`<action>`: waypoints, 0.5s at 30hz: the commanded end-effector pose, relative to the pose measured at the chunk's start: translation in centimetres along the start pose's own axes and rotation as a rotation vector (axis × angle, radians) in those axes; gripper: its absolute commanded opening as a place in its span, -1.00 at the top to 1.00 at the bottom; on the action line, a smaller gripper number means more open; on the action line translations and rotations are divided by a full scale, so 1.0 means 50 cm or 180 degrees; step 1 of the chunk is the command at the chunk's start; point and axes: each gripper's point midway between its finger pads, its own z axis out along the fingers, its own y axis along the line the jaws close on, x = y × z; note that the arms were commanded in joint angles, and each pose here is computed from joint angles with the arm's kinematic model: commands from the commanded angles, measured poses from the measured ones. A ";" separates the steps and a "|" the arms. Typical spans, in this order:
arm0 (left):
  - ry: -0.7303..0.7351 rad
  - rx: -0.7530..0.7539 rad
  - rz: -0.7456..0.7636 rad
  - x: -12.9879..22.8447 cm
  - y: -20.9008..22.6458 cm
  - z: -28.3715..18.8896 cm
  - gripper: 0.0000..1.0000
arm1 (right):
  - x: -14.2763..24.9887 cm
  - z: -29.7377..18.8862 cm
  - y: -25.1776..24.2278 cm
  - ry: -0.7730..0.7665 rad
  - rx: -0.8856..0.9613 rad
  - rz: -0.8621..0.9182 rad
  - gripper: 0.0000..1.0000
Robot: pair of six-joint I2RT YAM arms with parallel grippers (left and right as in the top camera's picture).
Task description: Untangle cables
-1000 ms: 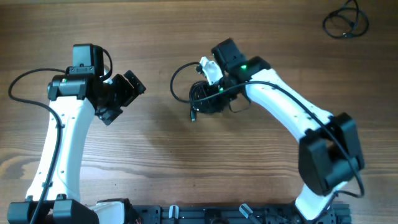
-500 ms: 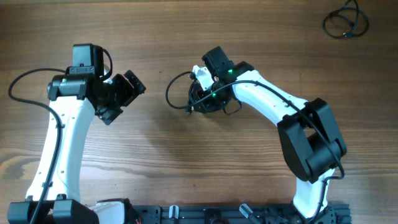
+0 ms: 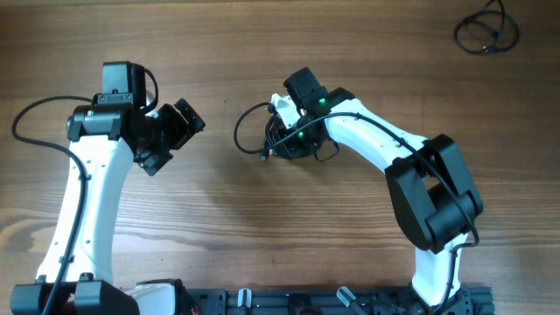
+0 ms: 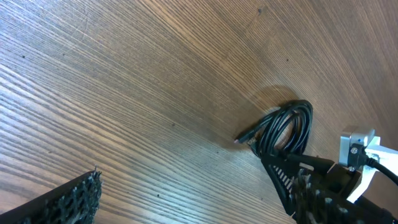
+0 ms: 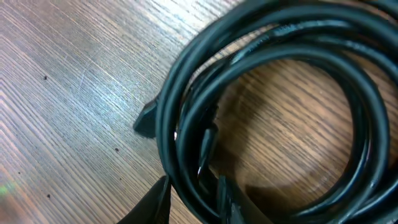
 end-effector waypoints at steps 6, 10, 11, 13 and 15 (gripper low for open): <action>-0.0026 -0.0001 0.0076 -0.002 -0.002 -0.001 -1.00 | -0.070 -0.070 0.039 -0.0232 -0.0142 -0.0034 0.91; -0.0027 -0.0001 0.0076 -0.002 -0.002 -0.001 -1.00 | -0.124 -0.196 0.076 -0.0670 -0.0116 -0.0077 0.91; -0.0026 -0.0001 0.0076 -0.002 -0.002 -0.001 -1.00 | -0.128 -0.216 0.081 -0.0742 -0.0116 -0.0096 0.91; -0.0027 -0.0001 0.0076 -0.002 -0.002 -0.001 -1.00 | -0.139 -0.262 0.088 -0.0920 -0.0136 0.0036 0.91; -0.0036 0.0007 0.0079 -0.004 -0.003 -0.001 -1.00 | -0.157 -0.313 0.096 -0.1158 -0.0174 0.0196 0.91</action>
